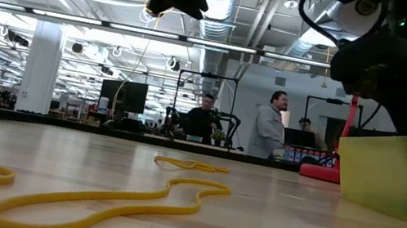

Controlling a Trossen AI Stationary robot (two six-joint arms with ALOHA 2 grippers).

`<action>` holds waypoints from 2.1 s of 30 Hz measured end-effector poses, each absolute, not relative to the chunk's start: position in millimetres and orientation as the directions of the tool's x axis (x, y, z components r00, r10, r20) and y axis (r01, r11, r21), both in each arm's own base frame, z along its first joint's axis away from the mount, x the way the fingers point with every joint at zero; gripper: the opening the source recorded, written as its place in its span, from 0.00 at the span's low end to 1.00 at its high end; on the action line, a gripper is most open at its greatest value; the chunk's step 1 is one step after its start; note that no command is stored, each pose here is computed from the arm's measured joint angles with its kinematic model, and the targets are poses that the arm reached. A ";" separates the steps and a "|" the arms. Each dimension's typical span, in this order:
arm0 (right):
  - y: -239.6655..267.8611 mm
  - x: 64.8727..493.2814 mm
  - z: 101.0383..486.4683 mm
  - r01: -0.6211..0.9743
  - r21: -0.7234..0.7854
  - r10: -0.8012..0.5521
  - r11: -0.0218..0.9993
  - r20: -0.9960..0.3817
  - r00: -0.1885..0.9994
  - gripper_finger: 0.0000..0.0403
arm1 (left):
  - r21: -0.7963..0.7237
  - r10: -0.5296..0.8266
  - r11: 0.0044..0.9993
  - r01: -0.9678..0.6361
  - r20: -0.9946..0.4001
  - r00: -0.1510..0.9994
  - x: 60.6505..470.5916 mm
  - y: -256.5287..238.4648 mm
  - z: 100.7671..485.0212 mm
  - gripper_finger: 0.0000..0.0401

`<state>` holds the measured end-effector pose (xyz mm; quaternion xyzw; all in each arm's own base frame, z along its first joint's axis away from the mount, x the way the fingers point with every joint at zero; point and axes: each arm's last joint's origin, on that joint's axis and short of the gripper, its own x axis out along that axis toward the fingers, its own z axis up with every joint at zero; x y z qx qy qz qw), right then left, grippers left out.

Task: Pick and place items into bin
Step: Put the yellow rubber band into the yellow bin

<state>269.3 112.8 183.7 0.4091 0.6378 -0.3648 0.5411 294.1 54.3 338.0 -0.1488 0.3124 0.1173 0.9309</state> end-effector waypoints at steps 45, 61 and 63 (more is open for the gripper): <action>43.0 298.6 298.1 0.683 0.517 -0.147 0.515 -0.732 0.665 0.37 | -0.173 -0.129 0.985 0.002 -0.729 0.672 342.9 7.4 153.1 0.25; 32.8 317.3 328.9 0.555 0.619 -0.377 0.555 -0.408 0.832 0.35 | -0.075 -0.111 0.994 0.084 -0.765 0.635 368.8 4.9 122.0 0.25; 32.9 319.1 332.4 0.530 0.617 -0.374 0.582 -0.375 0.848 0.35 | -0.062 -0.108 0.993 0.096 -0.773 0.625 367.9 5.1 120.4 0.25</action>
